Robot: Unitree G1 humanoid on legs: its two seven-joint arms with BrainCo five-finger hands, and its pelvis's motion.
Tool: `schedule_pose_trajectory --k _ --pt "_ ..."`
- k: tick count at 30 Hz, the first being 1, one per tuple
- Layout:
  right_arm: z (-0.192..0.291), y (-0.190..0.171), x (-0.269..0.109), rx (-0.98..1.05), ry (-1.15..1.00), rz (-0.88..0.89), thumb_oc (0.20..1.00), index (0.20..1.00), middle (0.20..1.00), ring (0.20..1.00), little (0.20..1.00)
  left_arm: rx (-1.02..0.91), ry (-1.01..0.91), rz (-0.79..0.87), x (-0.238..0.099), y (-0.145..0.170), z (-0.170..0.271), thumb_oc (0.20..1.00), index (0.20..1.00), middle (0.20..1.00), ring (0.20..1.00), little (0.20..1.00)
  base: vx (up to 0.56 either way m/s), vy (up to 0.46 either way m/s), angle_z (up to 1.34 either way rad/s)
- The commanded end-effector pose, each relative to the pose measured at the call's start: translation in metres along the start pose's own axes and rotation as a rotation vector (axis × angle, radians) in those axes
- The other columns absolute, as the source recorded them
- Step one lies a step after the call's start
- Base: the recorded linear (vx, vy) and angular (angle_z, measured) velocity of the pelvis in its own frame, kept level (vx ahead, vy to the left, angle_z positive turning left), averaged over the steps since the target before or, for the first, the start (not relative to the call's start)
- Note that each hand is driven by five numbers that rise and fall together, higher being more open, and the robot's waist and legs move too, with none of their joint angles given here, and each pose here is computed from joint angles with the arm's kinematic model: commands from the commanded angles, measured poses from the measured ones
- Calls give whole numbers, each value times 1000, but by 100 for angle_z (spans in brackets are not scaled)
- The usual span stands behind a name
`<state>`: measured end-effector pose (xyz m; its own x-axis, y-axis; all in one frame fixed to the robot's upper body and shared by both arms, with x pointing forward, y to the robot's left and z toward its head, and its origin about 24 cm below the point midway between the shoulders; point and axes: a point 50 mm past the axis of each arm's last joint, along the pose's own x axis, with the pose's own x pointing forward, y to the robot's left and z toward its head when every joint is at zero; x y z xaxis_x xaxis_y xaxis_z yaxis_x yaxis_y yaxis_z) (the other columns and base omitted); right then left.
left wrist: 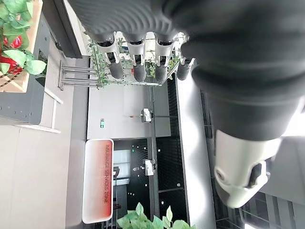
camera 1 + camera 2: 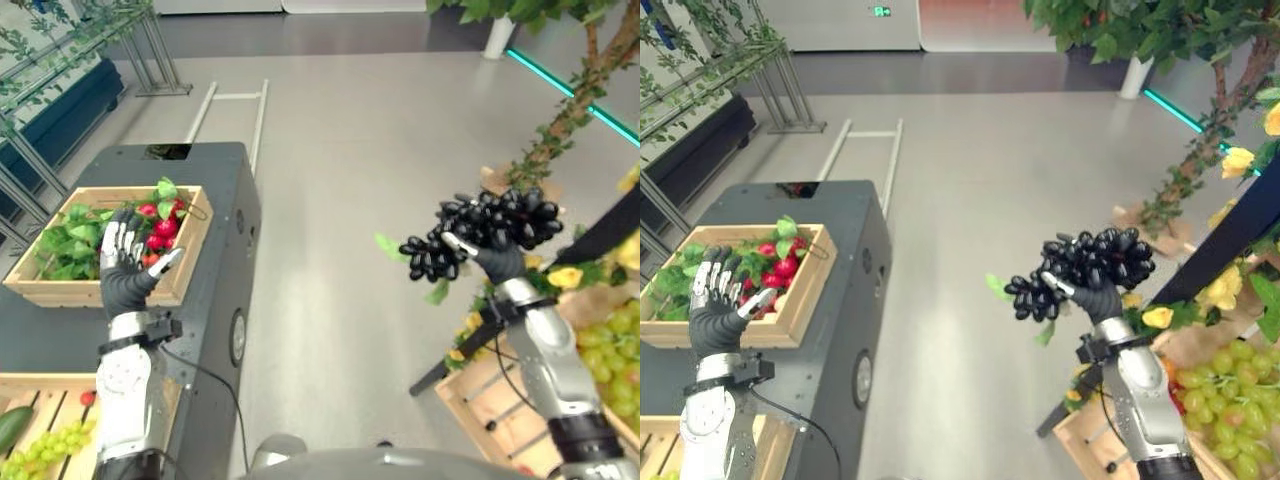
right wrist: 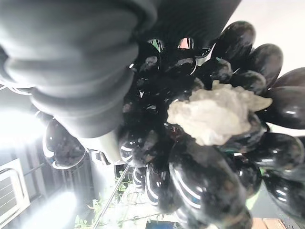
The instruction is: Pick up the fruits from the basket on one side to the basket on the other side
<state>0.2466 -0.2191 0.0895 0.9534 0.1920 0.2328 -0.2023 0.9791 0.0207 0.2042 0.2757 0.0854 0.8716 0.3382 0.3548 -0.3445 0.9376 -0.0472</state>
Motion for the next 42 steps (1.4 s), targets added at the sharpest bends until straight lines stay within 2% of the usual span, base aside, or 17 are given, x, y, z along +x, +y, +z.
schedule_pose_trajectory --k 1,18,27,35,42 --pt "19 -3 12 43 -143 -11 200 200 200 200 200 45 -102 -36 6 2 21 1000 1000 1000 1000 1000 23 58 1" --pt "5 25 13 67 -51 164 200 200 200 200 200 86 -100 -13 0 12 25 1000 1000 1000 1000 1000 1 22 1" --pt "6 12 10 40 -45 103 200 200 200 200 200 69 -46 -24 -13 20 20 1000 1000 1000 1000 1000 -29 -72 2" --pt "30 -11 11 -39 -150 -8 200 200 200 200 200 -37 -52 -119 -10 1 19 1000 1000 1000 1000 1000 -238 -74 35" --pt "28 -17 3 -47 -142 -44 200 200 200 200 200 -67 -68 -148 -3 -7 20 1000 1000 1000 1000 1000 -111 -25 52"
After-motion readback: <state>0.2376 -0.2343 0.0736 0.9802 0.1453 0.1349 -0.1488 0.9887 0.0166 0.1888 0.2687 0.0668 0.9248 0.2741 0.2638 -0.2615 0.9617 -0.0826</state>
